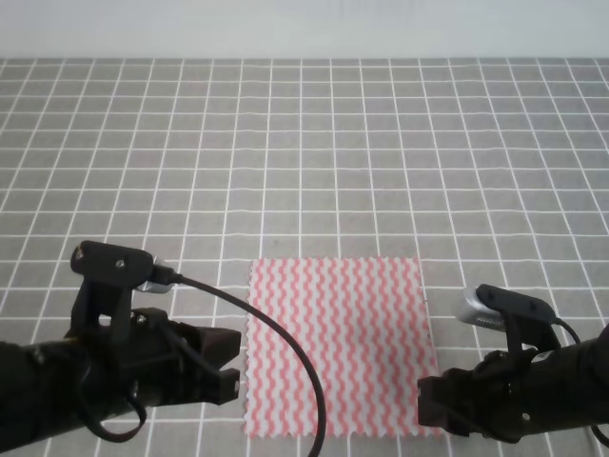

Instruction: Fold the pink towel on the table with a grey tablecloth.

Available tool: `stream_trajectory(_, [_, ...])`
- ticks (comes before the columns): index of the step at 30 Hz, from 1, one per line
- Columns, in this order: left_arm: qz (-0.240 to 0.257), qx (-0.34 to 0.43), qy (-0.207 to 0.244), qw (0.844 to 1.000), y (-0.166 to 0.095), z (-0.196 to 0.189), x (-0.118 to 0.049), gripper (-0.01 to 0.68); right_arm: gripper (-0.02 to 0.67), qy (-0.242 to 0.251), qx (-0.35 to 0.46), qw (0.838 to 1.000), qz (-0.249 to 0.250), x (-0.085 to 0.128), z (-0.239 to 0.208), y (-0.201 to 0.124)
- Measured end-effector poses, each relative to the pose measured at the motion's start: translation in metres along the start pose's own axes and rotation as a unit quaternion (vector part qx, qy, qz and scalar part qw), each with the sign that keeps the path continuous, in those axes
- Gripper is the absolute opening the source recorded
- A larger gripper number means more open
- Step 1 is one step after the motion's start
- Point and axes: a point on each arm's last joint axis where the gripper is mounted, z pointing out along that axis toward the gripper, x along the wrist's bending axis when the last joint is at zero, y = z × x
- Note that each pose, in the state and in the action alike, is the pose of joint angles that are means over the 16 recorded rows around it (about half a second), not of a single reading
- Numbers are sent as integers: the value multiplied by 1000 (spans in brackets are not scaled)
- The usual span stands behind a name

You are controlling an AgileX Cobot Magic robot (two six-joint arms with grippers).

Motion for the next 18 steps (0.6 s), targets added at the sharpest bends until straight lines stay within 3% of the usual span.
stream_trajectory(18, [6,2,-3,1000,0,0,0,-2,250,-8,13,1000,-2,-3,5,-1])
